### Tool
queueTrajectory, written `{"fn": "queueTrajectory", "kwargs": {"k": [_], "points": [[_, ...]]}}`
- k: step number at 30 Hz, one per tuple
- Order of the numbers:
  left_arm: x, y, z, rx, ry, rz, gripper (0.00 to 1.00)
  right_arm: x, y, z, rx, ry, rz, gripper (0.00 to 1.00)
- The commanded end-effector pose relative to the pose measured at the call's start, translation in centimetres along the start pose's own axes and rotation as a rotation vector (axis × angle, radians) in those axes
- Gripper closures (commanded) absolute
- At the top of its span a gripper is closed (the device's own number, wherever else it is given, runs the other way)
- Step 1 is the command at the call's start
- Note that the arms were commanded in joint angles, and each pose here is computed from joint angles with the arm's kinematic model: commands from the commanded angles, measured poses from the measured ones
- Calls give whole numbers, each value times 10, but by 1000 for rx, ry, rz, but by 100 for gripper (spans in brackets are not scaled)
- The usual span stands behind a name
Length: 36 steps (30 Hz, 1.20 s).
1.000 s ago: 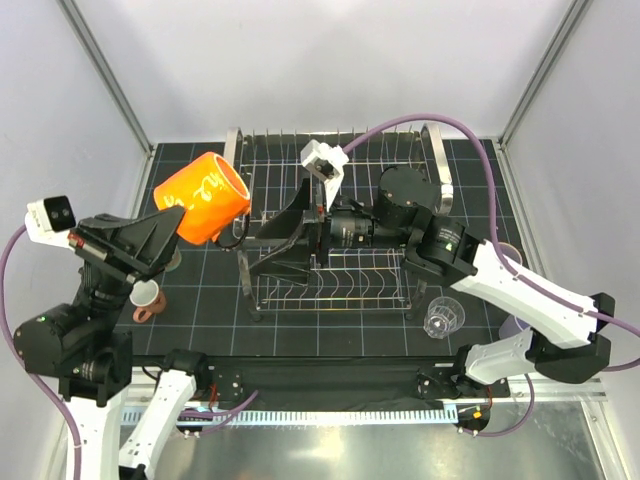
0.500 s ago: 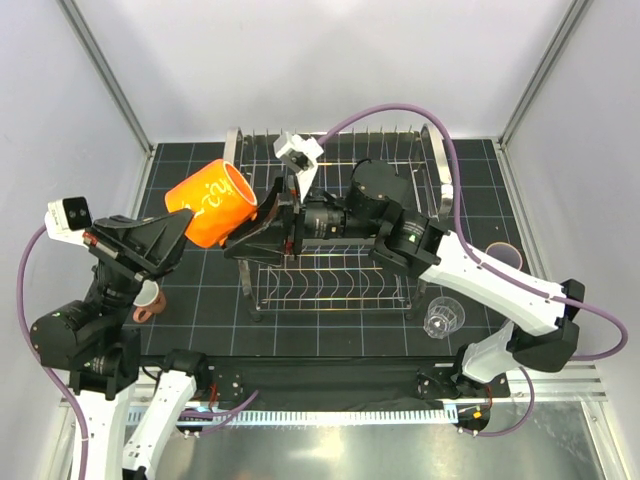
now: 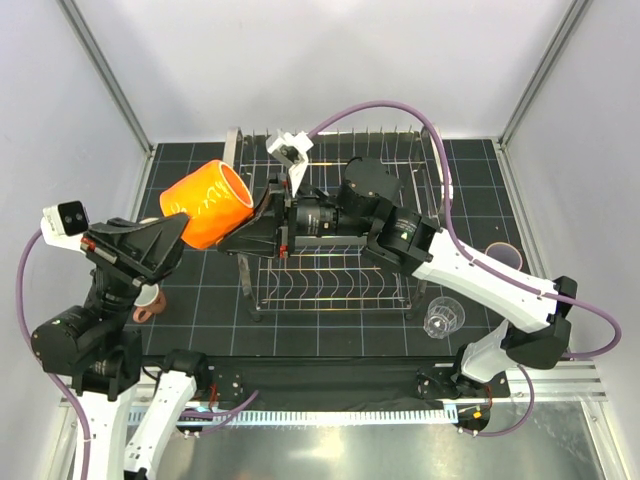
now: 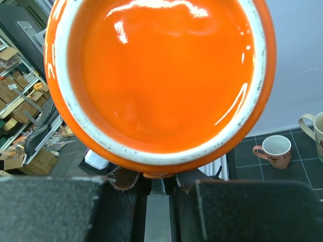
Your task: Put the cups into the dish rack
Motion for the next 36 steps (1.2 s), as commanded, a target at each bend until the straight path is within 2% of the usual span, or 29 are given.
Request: {"fn": "queueTrajectory", "kwargs": {"k": [1,9,12,15,17,18,19,23,27,28,31,36], "points": [[-3,-4,3,29,-25,6,77,32,-9,40,101,-96,-105,96],[-6,-12,-2,72,111,26,32,30,-23,36,10,-91,-122,96],[-10,-21,-2,96,187,40,22,23,-34,31,-46,-86,-103,96],[-15,-34,10,203,245,66,19,12,-50,24,-125,-91,-71,96],[-11,-48,11,269,353,34,19,-5,-64,8,-220,-89,-24,96],[-14,-58,22,348,358,50,19,-7,-76,10,-246,-101,-28,96],[-9,-66,24,389,436,17,19,-19,-85,3,-296,-92,7,96],[-4,-87,37,528,528,12,19,-73,-108,-19,-464,-119,148,96],[-4,-93,49,575,553,19,19,-123,-118,-31,-562,-148,244,96],[-5,-95,54,593,554,27,19,-126,-120,-32,-585,-163,220,96],[-6,-100,62,633,558,34,19,-172,-126,-55,-636,-148,281,96],[-10,-105,73,672,543,57,19,-215,-129,-96,-692,-98,246,96]]}}
Point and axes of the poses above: each gripper's point midway between its finger pads, its own y axis out along the fingers, its own z axis along the line the jaws close on, x = y × z, the point moved 4 cm from there along -y, back along the fingers, and after that the axes turned 14 degrees about y, right-handed, at the moved point
